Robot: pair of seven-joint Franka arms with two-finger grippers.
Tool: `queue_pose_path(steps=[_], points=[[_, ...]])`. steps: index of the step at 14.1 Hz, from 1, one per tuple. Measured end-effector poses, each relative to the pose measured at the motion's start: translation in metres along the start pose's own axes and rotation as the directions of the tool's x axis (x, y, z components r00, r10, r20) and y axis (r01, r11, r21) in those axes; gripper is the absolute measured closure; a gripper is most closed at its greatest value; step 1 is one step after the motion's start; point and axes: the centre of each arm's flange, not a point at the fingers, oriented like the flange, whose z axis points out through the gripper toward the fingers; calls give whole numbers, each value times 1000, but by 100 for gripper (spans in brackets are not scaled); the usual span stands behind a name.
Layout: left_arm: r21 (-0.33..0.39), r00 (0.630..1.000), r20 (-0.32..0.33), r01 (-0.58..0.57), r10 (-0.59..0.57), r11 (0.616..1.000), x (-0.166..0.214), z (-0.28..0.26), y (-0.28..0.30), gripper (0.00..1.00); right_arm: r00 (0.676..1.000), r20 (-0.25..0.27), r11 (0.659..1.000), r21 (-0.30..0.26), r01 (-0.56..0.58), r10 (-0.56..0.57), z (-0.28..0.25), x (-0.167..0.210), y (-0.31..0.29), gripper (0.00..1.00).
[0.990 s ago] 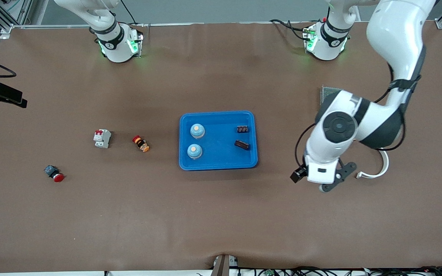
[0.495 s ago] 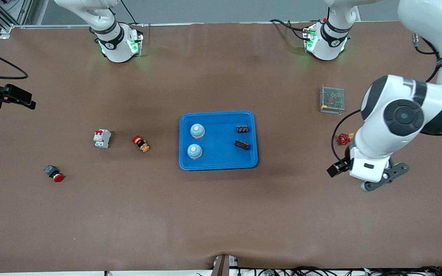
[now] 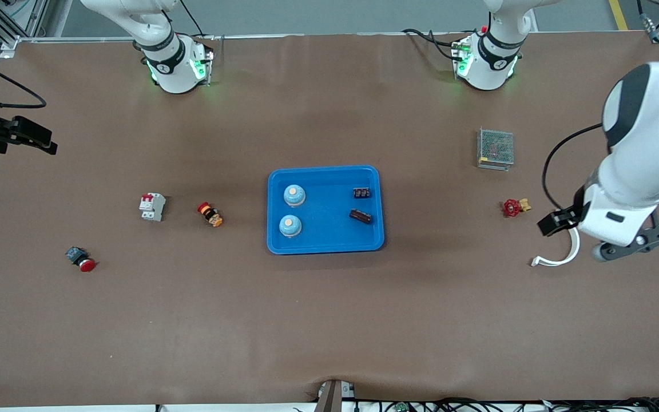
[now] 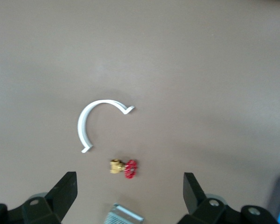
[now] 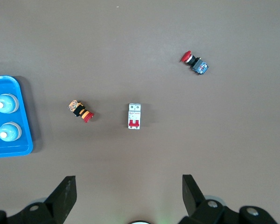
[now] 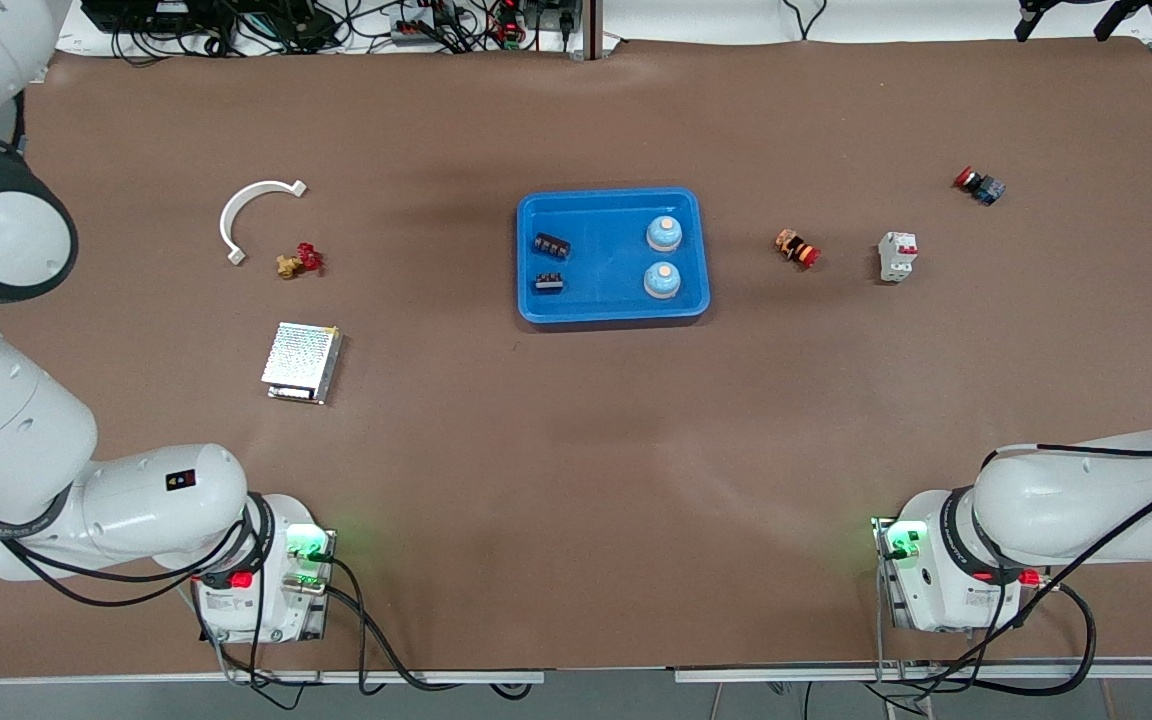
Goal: Place electrolytic capacitor and blue bell in tray
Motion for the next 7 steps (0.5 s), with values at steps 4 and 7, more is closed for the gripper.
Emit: queue_pose_path(steps=[4,7], points=[[-81,998,15,-65,67,995,-10,-33,-37,0,1000,-5,1000,0,2,-2,-1,0,-1,0],[-66,993,-3,-114,114,991,-35,-59,-56,0,1000,-8,1000,-1,11,-11,-1,0,-6,0]])
